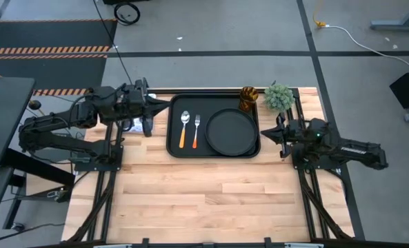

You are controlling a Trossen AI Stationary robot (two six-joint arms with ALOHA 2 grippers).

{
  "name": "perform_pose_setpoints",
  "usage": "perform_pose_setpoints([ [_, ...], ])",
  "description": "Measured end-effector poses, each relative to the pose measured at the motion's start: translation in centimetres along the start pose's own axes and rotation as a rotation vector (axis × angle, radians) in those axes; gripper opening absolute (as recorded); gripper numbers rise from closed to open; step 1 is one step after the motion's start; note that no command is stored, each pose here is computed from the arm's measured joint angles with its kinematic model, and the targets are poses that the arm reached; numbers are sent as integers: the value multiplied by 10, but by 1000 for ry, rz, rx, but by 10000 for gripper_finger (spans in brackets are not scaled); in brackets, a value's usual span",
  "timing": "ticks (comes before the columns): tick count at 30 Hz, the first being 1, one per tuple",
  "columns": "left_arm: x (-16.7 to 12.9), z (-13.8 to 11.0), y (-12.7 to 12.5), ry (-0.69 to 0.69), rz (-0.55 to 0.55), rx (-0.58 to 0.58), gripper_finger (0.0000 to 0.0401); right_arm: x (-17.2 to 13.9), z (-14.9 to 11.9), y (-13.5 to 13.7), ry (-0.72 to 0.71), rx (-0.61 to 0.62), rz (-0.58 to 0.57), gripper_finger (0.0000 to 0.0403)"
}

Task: Pick and place plate/cup/fork/spoon on tray
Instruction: Return to Home Position

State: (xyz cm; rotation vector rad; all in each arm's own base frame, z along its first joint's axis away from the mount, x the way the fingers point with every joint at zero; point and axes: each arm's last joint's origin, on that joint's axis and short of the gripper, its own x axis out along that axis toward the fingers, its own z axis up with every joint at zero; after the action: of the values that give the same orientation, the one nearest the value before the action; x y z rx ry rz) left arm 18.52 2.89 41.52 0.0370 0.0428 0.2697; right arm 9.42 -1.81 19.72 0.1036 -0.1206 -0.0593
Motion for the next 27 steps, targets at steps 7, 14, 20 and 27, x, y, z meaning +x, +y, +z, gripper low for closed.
perform_pose_setpoints([
  [7,-2,-9,0,98,-1,38,7,-7,12,1,-15,-57,-90,9],
  [14,1,-33,6,75,52,83,10,-6,12,0,-33,-36,-94,23],
  [20,11,-54,12,17,120,152,18,-6,12,0,-34,-34,-92,22],
  [27,13,-60,14,29,131,156,12,-6,12,0,-34,-33,-92,22],
])
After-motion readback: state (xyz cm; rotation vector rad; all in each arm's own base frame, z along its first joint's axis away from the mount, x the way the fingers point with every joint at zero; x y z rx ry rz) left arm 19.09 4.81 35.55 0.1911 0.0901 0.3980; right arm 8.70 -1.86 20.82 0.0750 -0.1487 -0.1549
